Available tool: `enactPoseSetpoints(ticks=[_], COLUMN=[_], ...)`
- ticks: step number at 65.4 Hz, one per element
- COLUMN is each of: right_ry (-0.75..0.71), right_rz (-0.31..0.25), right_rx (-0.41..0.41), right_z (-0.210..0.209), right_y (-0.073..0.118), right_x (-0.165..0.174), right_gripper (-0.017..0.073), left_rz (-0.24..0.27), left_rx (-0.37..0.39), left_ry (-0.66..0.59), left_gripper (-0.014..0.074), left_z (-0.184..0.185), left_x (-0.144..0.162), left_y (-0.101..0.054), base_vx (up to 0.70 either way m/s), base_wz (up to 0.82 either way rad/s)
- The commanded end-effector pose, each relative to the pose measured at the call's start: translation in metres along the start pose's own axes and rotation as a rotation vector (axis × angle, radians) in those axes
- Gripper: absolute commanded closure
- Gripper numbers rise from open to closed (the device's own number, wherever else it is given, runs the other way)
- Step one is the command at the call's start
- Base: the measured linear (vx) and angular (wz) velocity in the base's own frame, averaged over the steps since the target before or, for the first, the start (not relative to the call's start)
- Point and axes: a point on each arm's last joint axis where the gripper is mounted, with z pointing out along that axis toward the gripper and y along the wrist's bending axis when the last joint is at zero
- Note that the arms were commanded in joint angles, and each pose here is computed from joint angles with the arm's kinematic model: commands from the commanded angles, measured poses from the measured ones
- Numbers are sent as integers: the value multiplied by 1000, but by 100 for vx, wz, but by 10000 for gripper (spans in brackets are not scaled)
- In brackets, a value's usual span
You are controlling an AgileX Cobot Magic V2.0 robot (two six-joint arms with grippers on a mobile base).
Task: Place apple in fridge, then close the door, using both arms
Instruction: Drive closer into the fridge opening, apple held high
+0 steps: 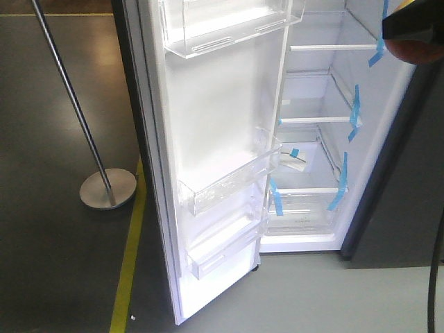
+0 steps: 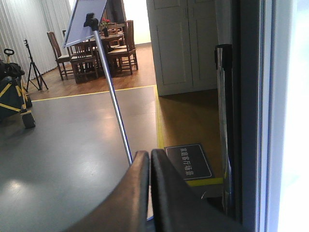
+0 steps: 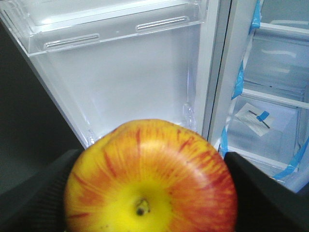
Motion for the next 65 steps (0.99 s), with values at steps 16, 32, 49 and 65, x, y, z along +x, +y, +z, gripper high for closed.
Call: enactPoseSetpoints(ticks=[16,32,49,65], right_ry=[-123,-123,-123,-123], right_rz=[-15,-15,-15,-15], right_rx=[10,10,10,10], right_z=[-19,-19,-19,-19], right_y=[9,9,9,9], right_x=[-15,-15,-15,-15], right_gripper=[437,437,437,437], left_rz=[-9,-9,-9,-9], left_rx=[25,25,25,25], left_ry=[-91,-91,-91,-91], left_gripper=[601,601,601,601], left_z=[-3,-3,-3,-3], left_x=[-12,-12,-12,-12], left_y=[-2,-2,-2,-2], base_vx=[7,7,6,6], base_wz=[1,4,4,3])
